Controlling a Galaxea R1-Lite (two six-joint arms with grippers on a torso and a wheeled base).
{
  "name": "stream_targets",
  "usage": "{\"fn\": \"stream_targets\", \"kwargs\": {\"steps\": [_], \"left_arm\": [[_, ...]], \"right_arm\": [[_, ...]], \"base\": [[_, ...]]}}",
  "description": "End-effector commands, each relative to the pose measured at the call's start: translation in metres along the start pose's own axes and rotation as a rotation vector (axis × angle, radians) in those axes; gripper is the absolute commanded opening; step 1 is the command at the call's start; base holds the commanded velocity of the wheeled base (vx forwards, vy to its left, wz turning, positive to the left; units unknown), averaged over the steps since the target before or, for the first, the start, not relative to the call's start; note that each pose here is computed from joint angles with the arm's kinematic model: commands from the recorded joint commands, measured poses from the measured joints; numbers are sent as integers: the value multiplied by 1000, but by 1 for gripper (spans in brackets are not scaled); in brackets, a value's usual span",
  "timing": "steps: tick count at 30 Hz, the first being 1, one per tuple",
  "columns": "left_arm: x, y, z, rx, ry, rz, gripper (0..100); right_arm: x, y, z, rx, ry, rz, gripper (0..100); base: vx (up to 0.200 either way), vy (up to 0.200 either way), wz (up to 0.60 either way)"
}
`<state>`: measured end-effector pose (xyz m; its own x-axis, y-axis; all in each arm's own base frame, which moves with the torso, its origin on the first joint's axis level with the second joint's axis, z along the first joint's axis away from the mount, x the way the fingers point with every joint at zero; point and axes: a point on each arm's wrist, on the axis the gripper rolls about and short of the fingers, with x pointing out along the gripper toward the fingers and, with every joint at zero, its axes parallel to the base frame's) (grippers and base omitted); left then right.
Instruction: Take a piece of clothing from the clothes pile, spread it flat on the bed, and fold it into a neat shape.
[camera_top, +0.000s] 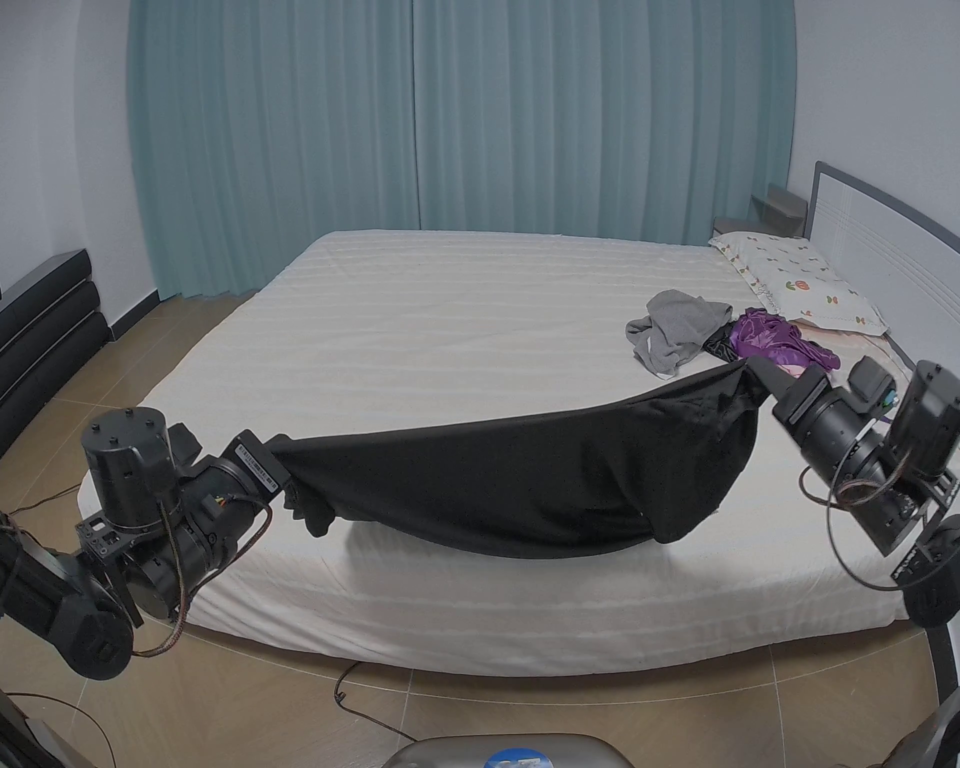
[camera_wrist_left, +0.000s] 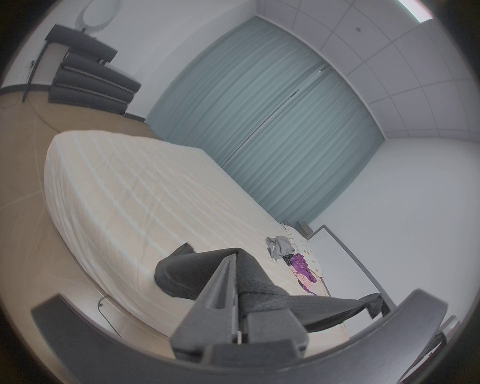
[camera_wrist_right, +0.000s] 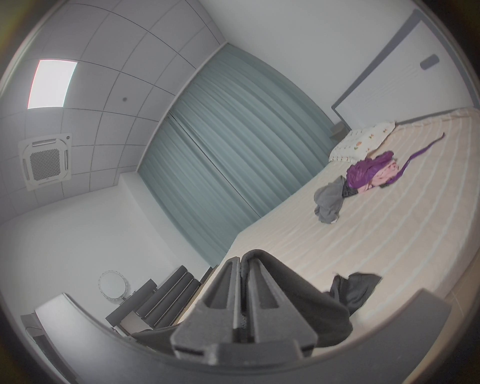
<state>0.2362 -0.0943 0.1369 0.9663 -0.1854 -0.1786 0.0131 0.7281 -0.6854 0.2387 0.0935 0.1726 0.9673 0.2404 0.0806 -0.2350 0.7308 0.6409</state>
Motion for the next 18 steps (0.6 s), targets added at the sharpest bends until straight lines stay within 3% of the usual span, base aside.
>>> {"fn": "stream_targets", "kwargs": {"steps": [1, 5, 9, 11, 18], "left_arm": [[-12, -29, 34, 46, -97, -80, 0], [4, -48, 59, 44, -130, -75, 0], [29, -56, 71, 47, -106, -30, 0], [43, -55, 73, 45, -93, -2, 0], [89, -38, 62, 47, -59, 68, 0]], "right_arm": [[-23, 38, 59, -9, -162, 105, 0], [-2, 59, 85, -10, -198, 114, 0], [35, 66, 100, -22, -207, 72, 0], [55, 64, 98, -33, -199, 59, 0], [127, 36, 69, -63, -166, 0, 0]], "base": [[0, 0, 0], [0, 0, 0], [0, 0, 0], [0, 0, 0], [200, 0, 0]]}}
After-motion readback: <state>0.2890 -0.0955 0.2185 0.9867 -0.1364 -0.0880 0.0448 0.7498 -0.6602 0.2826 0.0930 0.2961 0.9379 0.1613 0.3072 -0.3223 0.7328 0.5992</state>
